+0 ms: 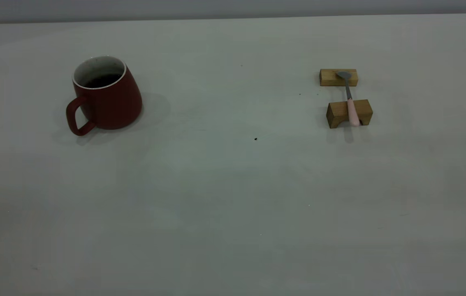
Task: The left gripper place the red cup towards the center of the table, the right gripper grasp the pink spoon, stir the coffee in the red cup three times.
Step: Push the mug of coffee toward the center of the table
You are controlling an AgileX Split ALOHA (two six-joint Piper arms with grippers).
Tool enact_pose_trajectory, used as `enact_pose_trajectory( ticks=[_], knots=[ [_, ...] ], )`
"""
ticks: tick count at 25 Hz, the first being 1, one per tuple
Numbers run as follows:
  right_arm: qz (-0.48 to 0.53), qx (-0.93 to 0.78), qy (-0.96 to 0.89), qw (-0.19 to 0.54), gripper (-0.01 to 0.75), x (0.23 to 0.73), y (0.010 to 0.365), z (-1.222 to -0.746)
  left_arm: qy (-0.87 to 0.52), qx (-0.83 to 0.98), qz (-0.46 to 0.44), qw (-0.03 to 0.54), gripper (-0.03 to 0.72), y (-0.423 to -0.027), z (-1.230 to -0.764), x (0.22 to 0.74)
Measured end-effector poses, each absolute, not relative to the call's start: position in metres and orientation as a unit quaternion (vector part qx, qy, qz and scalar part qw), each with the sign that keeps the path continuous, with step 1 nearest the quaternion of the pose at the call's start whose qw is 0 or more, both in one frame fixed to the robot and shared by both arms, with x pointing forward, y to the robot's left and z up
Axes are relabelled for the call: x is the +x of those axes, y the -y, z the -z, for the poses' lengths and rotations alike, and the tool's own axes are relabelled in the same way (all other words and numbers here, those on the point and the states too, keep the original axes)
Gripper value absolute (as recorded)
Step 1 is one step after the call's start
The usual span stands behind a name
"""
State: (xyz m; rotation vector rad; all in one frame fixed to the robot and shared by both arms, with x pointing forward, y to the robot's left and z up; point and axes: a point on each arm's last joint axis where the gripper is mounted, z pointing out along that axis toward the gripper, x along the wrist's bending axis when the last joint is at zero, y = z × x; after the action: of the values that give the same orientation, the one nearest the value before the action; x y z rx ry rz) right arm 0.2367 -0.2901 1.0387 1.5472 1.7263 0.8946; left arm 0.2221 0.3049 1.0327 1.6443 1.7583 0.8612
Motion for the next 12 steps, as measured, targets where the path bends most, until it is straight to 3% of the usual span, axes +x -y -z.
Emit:
enact_pose_trajectory(
  ticks=[5,12],
  knots=[
    [-0.341,0.589,-0.658,0.323,0.419,0.237,0.290,-1.039,-0.657,0.620,-0.320,0.286,0.573,-0.306,-1.033,0.222],
    [-0.341,0.589,-0.658,0.322,0.419,0.237,0.290,-1.039,-0.680,0.643,-0.274,0.222,0.573,-0.309,-1.066,0.265]
  ],
)
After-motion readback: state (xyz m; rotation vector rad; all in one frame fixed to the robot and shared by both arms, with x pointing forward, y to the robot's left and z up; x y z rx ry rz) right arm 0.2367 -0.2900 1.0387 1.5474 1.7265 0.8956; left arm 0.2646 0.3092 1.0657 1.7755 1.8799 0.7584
